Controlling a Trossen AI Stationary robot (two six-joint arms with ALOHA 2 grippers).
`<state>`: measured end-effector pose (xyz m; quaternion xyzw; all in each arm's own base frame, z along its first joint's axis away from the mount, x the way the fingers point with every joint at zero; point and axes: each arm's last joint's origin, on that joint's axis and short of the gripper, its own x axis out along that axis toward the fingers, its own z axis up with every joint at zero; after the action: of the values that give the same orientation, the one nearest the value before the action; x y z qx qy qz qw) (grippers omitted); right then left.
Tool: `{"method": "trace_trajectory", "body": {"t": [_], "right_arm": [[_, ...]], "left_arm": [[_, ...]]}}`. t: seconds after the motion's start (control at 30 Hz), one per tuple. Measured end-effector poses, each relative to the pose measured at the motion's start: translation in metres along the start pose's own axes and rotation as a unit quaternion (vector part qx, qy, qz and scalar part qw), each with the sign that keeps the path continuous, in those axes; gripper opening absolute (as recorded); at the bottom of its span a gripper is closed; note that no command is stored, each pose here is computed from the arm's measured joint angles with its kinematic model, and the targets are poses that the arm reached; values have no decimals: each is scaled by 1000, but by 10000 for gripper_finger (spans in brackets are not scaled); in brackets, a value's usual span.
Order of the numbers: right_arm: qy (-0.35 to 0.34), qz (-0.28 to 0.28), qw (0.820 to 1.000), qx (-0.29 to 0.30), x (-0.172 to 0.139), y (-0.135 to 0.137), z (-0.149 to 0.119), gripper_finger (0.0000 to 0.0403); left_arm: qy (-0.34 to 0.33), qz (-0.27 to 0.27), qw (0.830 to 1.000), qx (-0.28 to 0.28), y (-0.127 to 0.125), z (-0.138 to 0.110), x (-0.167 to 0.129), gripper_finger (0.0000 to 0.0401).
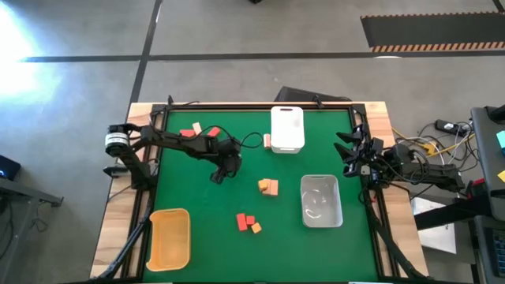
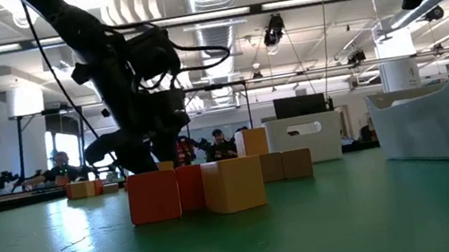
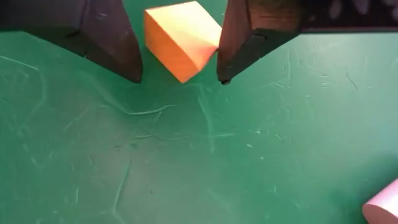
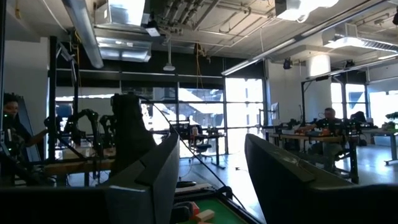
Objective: Sort & place blocks by color
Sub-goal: Put the yellow block into the white bin
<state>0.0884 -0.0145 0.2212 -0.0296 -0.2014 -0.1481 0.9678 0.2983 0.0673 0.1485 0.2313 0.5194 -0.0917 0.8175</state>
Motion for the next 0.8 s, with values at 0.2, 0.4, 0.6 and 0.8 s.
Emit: {"method": "trace_trajectory", "body": {"t": [0.2, 0.4, 0.6, 0.8], "right_arm": [[3, 0, 1000, 0, 0, 0, -1, 171], [4, 0, 1000, -1, 0, 0, -1, 171], [5, 0, 1000, 0, 0, 0, -1, 171], [7, 0, 1000, -1, 0, 0, -1, 171]], "left_arm": [[11, 23, 999, -34, 1, -1, 1, 99], [13, 85, 985, -147, 9, 3, -7, 24], [-9, 95, 984, -149, 10, 7, -20, 1], [-49, 86, 986, -134, 10, 10, -41, 7]]}}
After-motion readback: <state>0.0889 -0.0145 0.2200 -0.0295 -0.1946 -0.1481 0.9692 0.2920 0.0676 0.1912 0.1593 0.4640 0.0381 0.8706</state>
